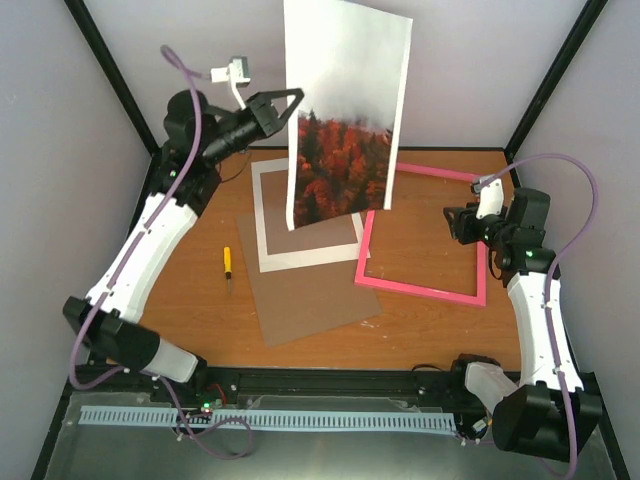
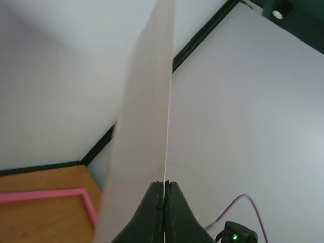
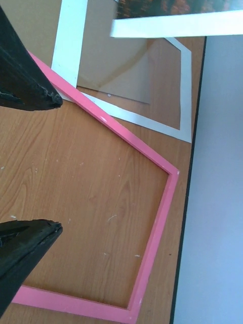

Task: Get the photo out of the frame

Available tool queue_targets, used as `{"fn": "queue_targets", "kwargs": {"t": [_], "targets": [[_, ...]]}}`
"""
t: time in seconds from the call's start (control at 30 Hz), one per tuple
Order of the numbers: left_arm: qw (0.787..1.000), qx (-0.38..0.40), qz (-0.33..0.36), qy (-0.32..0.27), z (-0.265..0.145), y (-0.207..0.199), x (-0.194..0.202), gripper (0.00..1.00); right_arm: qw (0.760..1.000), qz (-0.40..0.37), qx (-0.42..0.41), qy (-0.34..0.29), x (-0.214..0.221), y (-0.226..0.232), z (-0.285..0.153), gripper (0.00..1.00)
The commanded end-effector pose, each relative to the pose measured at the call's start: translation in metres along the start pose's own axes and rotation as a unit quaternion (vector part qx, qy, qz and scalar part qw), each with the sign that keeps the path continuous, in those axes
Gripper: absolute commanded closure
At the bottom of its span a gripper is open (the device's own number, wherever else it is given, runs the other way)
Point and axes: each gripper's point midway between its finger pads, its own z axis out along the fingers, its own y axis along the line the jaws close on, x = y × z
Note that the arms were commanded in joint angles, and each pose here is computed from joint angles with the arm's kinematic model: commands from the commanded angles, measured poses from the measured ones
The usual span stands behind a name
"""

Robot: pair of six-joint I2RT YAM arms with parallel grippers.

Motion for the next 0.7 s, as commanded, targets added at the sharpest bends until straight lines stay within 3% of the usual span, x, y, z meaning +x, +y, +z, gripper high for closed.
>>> {"fn": "queue_targets", "kwargs": {"t": [0.0,0.2,0.3,0.43,0.67], "targets": [[0.998,-0.056,-0.028,-0.016,-0.025,0.033,0.027,0.99,0.999,-0.023,0.023,-0.025,-0.005,-0.005,-0.006,0.43],[0.973,-0.133,-0.172,0.069,-0.067,0.165,0.19,0.99,0.999,-0.026,0.02,-0.011,0.006,-0.008,0.002,0.43],[0.961,-0.148,-0.214,0.093,-0.087,0.194,0.241,0.99,1.0,-0.03,-0.002,-0.009,0.01,-0.001,0.005,0.43],[0.952,-0.175,-0.229,0.101,-0.109,0.21,0.269,0.99,0.999,-0.037,-0.012,-0.005,0.012,0.001,0.006,0.42],[0.943,-0.235,-0.213,0.1,-0.125,0.235,0.283,0.99,0.998,-0.041,-0.042,0.0,0.019,0.01,0.01,0.42]]}}
